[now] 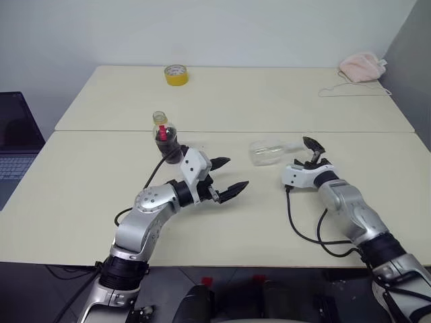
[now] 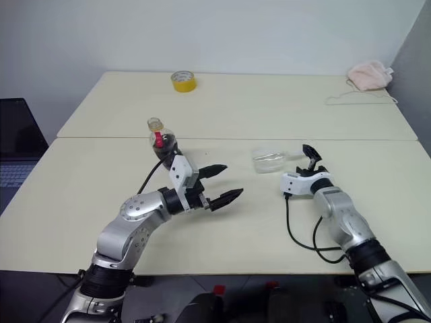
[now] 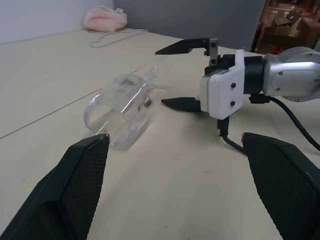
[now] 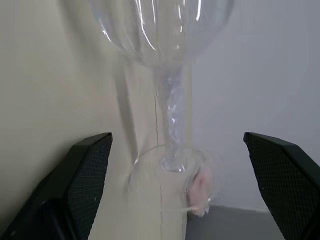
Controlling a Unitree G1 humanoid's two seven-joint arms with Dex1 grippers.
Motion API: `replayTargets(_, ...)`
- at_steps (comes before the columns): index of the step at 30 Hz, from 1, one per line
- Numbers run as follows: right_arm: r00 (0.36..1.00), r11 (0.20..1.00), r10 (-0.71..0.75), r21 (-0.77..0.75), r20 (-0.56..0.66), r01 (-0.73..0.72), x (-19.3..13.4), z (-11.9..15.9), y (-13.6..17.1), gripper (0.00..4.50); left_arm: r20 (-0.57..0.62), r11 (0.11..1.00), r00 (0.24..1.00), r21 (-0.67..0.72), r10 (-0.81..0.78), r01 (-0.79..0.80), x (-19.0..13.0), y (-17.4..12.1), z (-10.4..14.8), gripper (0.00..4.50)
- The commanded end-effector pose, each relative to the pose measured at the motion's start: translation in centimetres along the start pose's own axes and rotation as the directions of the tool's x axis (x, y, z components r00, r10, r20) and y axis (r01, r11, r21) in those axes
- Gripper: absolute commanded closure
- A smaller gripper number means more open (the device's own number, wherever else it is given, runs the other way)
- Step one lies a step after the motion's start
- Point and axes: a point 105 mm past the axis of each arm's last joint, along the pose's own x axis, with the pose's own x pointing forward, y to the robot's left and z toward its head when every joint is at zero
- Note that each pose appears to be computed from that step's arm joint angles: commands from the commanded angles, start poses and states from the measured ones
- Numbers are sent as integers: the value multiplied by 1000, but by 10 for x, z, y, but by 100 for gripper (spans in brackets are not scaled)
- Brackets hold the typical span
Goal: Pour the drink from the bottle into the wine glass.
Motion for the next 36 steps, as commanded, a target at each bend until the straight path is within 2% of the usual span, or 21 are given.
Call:
replayTargets(1, 999, 999, -33, -17, 13, 33, 10, 4, -4, 0, 27, 1000, 999, 26, -18, 17, 2, -2, 9, 2)
replayTargets(10, 999, 1000, -23, 9, -49, 23, 36, -4, 6, 0, 31, 999, 1000, 34, 0, -1, 3, -1, 11, 2)
replayTargets(11, 999, 1000, -19, 12, -50, 20, 38, -4, 7, 41, 31, 999, 1000, 35, 1, -2, 3, -1, 11, 0)
replayTargets(13, 999, 1000, -18, 15, -50, 19, 40, -3, 9, 92, 32, 999, 999, 35, 5, -6, 3, 0, 11, 0)
replayTargets(20, 996, 996, -87, 29, -30, 88, 45, 5, -1, 352, 38, 999, 999, 30, 25, -26, 4, 2, 12, 0)
replayTargets(22, 992, 992, -123, 34, -25, 124, 46, 6, -9, 417, 39, 999, 999, 29, 26, -27, 4, 2, 12, 0)
replayTargets(23, 990, 990, -137, 37, -24, 138, 46, 6, -13, 435, 40, 999, 999, 29, 27, -28, 4, 2, 13, 0)
replayTargets(29, 960, 954, -281, 103, -9, 280, 42, 10, -57, 436, 63, 999, 997, -14, 47, -46, -4, 3, 16, 0)
replayTargets(32, 947, 919, -322, 242, 5, 311, 33, 18, -75, 436, 62, 999, 997, -18, 51, -50, -16, 3, 17, 0)
replayTargets(36, 925, 832, -356, 495, 135, 248, 17, 53, -87, 436, 12, 998, 999, -18, 53, -53, -36, 5, 7, 0)
